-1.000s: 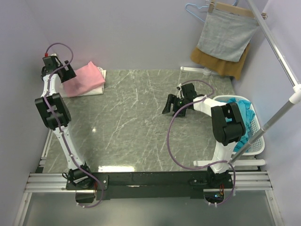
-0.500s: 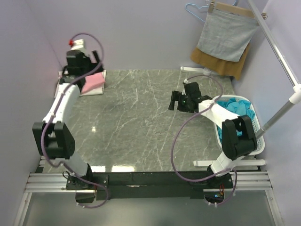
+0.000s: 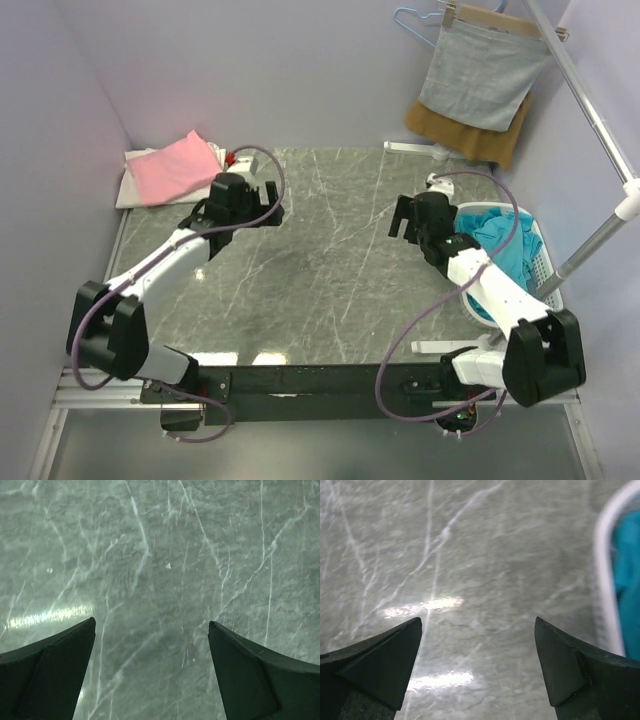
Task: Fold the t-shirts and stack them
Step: Put the neatly folded tshirt into the corner of the board with the left arm
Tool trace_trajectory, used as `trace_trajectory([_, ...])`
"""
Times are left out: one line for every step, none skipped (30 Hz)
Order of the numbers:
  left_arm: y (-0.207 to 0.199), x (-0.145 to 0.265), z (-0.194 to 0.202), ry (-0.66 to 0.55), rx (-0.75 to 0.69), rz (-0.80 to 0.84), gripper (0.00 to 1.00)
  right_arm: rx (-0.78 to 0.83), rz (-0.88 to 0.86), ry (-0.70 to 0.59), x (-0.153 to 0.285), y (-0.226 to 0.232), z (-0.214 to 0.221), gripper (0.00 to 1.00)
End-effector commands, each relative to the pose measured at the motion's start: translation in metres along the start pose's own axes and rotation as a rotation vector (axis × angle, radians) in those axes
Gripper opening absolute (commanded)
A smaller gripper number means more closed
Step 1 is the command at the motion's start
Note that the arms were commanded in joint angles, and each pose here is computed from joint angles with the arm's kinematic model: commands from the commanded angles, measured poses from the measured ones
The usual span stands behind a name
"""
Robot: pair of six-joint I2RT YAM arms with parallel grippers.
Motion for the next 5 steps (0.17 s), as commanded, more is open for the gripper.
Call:
trace_trajectory([0.000, 0.034, -0.027, -0.194, 0.045, -0.006, 1.00, -0.055, 0.119, -0.158, 0.017, -0.022, -0.019, 1.00])
trace_trajectory([0.003, 0.042, -0.021, -0.201, 0.047, -0.008, 0.99, -0.070, 0.129, -0.181, 0.022, -0.026, -0.021, 1.00])
trace_trajectory([0.005, 0.047, -0.018, -0.209, 0.047, -0.012, 0.99, -0.078, 0.151, -0.183, 0.022, -0.031, -0.015, 1.00])
trace_trajectory([0.004, 0.052, -0.024, -0.259, 0.050, 0.004, 0.99, -0.102, 0.188, -0.202, 0.024, -0.037, -0.013, 1.00])
trace_trajectory([0.007, 0.058, -0.020, -0.281, 0.053, 0.001, 1.00, -0.125, 0.181, -0.248, 0.027, -0.038, -0.018, 1.00])
Point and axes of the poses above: each gripper's point midway between its finger pads, its own x axis back along the fingers, its own y axis along the line the jaws close on, z = x × y, the point moved 4 cm from there along x, back along the fingers, and after that the axes turned 1 degree about x, right-handed, at the moved point
